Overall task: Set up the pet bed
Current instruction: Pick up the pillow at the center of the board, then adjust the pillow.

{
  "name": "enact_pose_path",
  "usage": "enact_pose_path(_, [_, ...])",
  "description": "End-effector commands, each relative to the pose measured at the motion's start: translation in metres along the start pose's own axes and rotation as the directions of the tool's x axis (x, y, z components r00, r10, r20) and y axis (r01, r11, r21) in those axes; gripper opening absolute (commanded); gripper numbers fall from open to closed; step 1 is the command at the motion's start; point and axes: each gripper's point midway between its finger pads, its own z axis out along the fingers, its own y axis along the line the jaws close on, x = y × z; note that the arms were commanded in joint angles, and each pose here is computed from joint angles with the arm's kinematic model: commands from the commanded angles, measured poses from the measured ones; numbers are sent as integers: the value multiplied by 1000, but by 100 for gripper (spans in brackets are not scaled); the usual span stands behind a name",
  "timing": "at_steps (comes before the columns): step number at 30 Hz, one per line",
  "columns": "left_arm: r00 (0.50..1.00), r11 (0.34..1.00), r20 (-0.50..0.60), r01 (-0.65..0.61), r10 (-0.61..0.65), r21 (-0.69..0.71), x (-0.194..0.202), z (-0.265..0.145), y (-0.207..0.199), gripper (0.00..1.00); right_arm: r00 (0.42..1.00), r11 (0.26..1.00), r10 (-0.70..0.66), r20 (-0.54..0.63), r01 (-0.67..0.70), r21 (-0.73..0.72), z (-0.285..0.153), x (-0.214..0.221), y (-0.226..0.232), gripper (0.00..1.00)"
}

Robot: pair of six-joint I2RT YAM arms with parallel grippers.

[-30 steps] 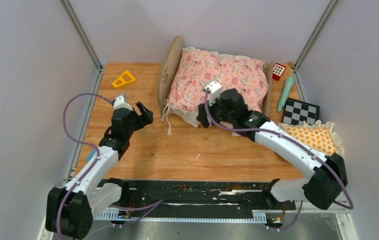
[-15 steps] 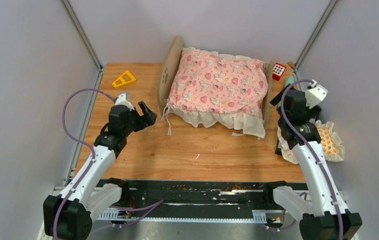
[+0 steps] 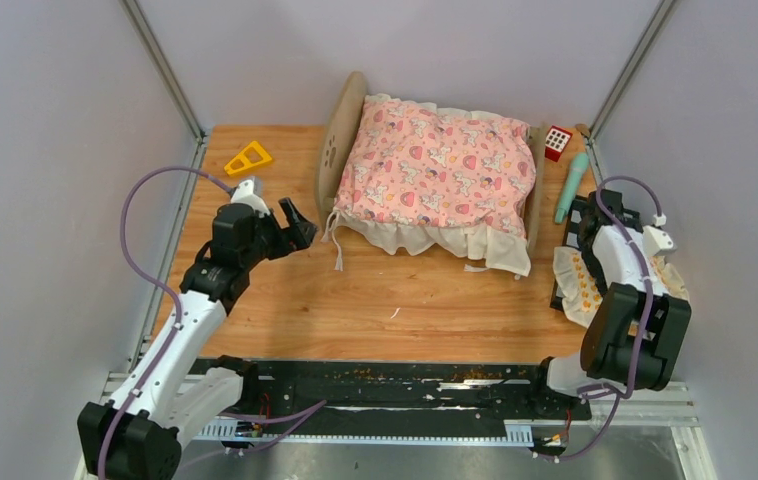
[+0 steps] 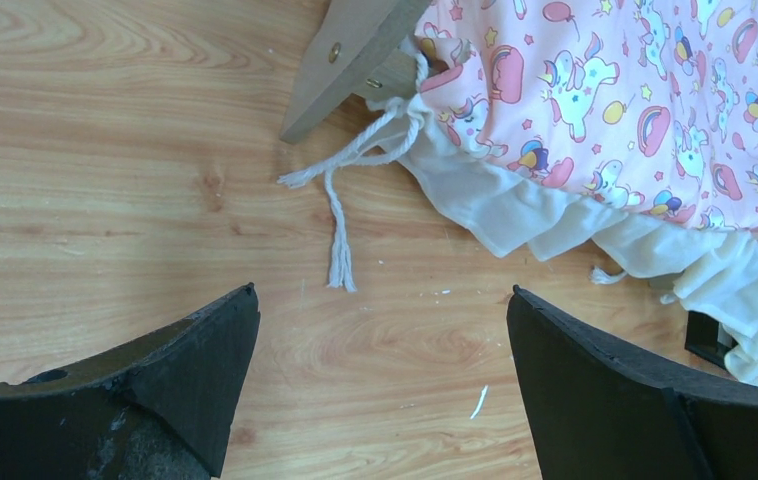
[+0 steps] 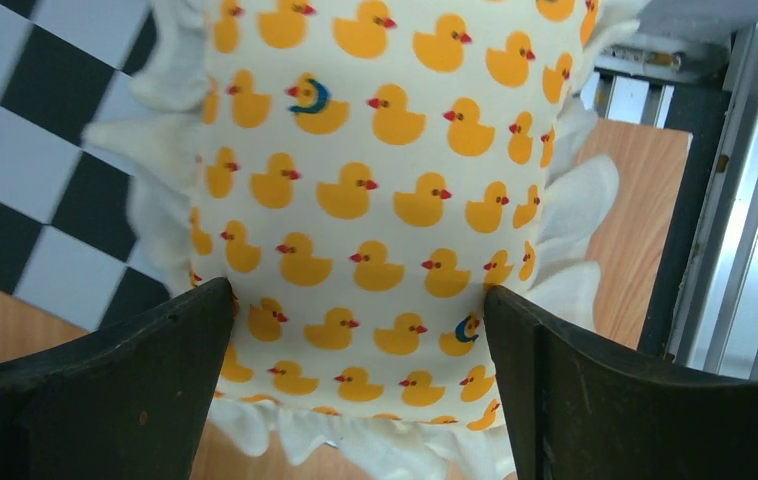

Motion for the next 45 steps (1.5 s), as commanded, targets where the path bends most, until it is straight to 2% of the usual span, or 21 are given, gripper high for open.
enact_pose_path(1, [1000, 999, 3, -17, 16, 40, -4, 0, -13, 100, 997, 998, 59, -39, -60, -14, 18, 17, 1, 96])
enact_pose_path(3, [1000, 999, -7, -18, 18, 50, -3, 2, -16, 99, 995, 998, 67, -78, -68, -13, 30, 27, 0, 95])
enact_pose_path(5, [1000, 998, -13, -24, 25, 51, -3, 3, -17, 99, 992, 998, 58, -110, -58, 3, 41, 36, -1, 87])
enact_pose_path(8, [1000, 998, -1, -31, 31, 61, -6, 0, -20, 99, 993, 998, 39, -115, -33, 56, 48, 40, -7, 49])
enact_pose_path(11, [999, 997, 21, -43, 42, 69, -12, -6, -22, 98, 996, 998, 30, -81, -26, 49, 41, 27, -9, 23])
enact_pose_path(13, [998, 996, 37, -50, 47, 72, -16, -9, -24, 98, 998, 999, 51, -27, -51, 2, 23, 3, -7, 9])
enact_pose_path(16, [997, 995, 48, -63, 59, 83, -21, -14, -28, 98, 995, 988, 81, 57, -73, -137, -14, -36, 1, 2])
enact_pose_path(18, [995, 990, 47, -97, 92, 107, -25, -16, -34, 98, 988, 949, 121, 98, -86, -305, -47, -59, 14, 0])
enact_pose_path(19, [993, 987, 48, -110, 105, 115, -27, -18, -37, 98, 985, 904, 127, 116, -67, -423, -67, -67, 25, 0])
enact_pose_path(21, [990, 982, 43, -139, 134, 131, -29, -22, -41, 98, 970, 734, 166, 177, -1, -680, -118, -85, 49, 0])
enact_pose_path(22, [989, 979, 47, -147, 142, 143, -30, -25, -44, 98, 962, 656, 201, 183, 7, -755, -142, -90, 53, 0])
enact_pose_path(25, [984, 969, 85, -172, 159, 179, -36, -33, -52, 99, 958, 485, 151, 244, 143, -863, -206, -93, 68, 0])
enact_pose_path(26, [981, 964, 96, -182, 166, 192, -38, -35, -54, 99, 956, 414, 109, 271, 204, -887, -226, -87, 76, 0])
enact_pose_path(27, [978, 958, 110, -196, 176, 211, -39, -37, -58, 99, 951, 313, 67, 301, 266, -912, -251, -77, 84, 0])
enact_pose_path(30, [972, 934, 126, -227, 199, 274, -43, -44, -72, 99, 900, -77, 0, 435, 434, -898, -334, -26, 94, 0])
enact_pose_path(32, [970, 917, 143, -235, 199, 322, -48, -52, -84, 99, 851, -333, 16, 525, 500, -799, -385, 14, 84, 0])
enact_pose_path(34, [968, 890, 186, -230, 168, 394, -58, -61, -102, 100, 817, -508, 58, 574, 519, -687, -421, 45, 71, 0])
enact_pose_path(36, [967, 852, 220, -223, 131, 473, -67, -72, -121, 100, 769, -626, 74, 635, 532, -570, -443, 77, 57, 0])
enact_pose_path(38, [966, 808, 234, -226, 112, 545, -75, -83, -139, 100, 725, -701, 79, 684, 528, -479, -458, 110, 42, 0])
enact_pose_path(41, [967, 771, 243, -212, 77, 601, -81, -91, -156, 100, 682, -715, 100, 724, 555, -424, -468, 139, 37, 0])
enact_pose_path(45, [957, 710, 286, -236, 50, 663, -84, -106, -184, 100, 683, -690, 90, 725, 567, -449, -481, 162, 39, 0])
